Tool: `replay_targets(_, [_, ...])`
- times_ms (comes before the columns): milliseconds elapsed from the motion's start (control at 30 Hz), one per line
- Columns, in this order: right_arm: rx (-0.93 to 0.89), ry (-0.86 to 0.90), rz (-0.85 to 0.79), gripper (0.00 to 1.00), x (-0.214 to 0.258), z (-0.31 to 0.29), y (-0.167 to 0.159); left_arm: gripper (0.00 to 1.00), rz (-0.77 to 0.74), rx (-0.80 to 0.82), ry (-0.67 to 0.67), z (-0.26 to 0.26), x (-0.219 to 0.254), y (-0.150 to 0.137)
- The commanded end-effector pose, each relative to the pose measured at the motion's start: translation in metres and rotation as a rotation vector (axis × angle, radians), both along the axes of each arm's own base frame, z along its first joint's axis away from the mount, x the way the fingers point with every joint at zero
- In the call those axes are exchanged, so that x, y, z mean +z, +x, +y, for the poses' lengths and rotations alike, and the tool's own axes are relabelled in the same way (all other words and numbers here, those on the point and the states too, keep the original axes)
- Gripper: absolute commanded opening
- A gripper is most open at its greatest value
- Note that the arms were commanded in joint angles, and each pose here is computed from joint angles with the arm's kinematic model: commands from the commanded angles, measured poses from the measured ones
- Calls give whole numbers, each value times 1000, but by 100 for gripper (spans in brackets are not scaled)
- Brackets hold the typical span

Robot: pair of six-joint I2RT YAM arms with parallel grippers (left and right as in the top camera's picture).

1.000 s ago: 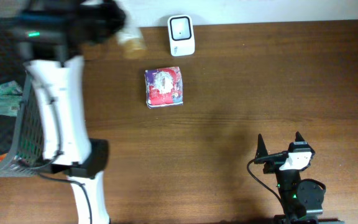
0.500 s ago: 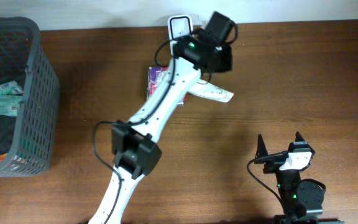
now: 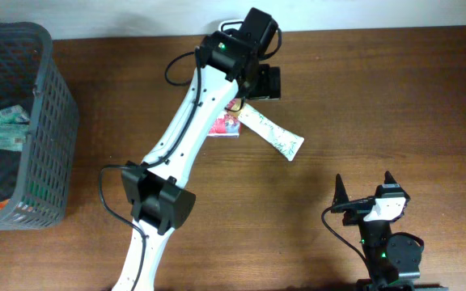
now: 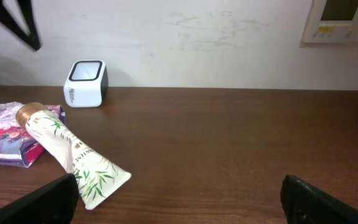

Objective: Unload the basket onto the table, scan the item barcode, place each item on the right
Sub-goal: 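Carry the cream tube to the scanner and drop it right of the pack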

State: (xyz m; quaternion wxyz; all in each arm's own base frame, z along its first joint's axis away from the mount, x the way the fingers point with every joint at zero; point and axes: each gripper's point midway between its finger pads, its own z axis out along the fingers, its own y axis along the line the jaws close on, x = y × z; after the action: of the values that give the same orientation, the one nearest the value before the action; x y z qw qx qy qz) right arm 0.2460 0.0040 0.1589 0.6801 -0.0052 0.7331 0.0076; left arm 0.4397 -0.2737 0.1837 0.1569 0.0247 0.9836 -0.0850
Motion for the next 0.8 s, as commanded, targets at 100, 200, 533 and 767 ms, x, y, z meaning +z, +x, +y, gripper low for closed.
replay_targets(100, [-1,7,6,98,-4,1,0,98,208,8,-86,-41,-38,-37])
replay_targets(200, [0,7,6,98,-4,1,0,99,281,161,-13,-55,-88,-47])
replay_targets(533, [0,7,6,98,-4,1,0,99,100,495,-27,-60,-139,11])
replay_targets(767, [-1,7,6,99,-4,1,0,72,93,528,7,-57,-174,19])
